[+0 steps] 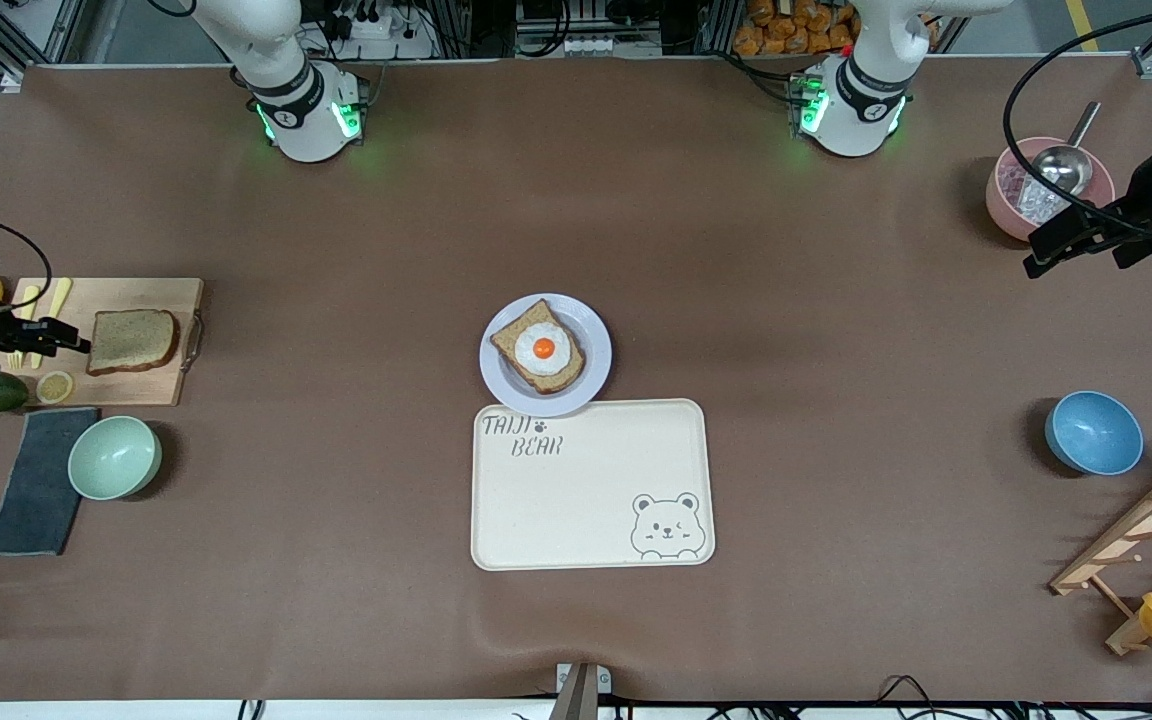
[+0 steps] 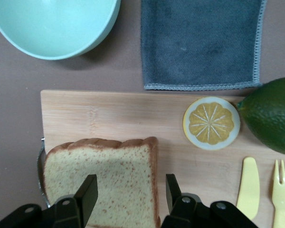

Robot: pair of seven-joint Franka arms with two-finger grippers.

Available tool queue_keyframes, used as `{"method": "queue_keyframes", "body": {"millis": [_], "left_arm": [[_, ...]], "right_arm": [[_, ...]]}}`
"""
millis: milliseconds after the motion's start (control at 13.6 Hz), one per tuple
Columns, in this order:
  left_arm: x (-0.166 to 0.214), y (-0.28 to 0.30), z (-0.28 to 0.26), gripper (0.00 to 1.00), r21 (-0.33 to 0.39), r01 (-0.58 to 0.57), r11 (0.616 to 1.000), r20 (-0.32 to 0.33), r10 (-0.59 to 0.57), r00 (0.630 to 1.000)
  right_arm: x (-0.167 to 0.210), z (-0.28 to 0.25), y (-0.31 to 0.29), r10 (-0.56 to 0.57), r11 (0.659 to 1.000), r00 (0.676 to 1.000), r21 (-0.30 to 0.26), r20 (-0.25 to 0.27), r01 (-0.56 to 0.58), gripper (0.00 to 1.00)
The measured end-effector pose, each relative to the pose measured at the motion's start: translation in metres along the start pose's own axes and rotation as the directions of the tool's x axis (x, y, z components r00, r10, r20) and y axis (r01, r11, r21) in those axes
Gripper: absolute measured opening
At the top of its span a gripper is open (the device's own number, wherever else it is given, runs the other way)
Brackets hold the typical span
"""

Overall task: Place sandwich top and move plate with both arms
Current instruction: 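Grasp the bread slice edge with the right gripper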

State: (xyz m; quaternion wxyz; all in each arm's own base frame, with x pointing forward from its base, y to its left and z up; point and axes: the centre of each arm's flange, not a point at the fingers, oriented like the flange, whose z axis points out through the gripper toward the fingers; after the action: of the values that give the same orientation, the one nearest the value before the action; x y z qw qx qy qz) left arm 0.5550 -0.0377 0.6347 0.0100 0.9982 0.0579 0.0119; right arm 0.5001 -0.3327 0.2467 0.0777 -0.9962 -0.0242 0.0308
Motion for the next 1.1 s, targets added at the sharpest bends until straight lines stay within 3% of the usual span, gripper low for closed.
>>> {"method": "queue_keyframes", "body": {"millis": [663, 1031, 1105], "left_arm": [[0.006, -0.001, 0.005, 1.00, 0.000, 0.005, 1.000, -0.001, -0.005, 1.000], [0.003, -0.002, 0.003, 1.00, 0.002, 0.005, 1.000, 0.011, -0.005, 1.000], [0.002, -0.002, 0.003, 1.00, 0.002, 0.005, 1.000, 0.012, -0.005, 1.000]], "right_arm": [[-0.017, 0.037, 0.030, -0.051, 0.997, 0.999, 0.058, -0.017, 0.052, 0.60], [-0.020, 0.041, 0.033, -0.042, 0.997, 0.999, 0.068, -0.015, 0.043, 0.53], [-0.020, 0.041, 0.034, -0.042, 0.997, 0.999, 0.069, -0.015, 0.043, 0.47]]}}
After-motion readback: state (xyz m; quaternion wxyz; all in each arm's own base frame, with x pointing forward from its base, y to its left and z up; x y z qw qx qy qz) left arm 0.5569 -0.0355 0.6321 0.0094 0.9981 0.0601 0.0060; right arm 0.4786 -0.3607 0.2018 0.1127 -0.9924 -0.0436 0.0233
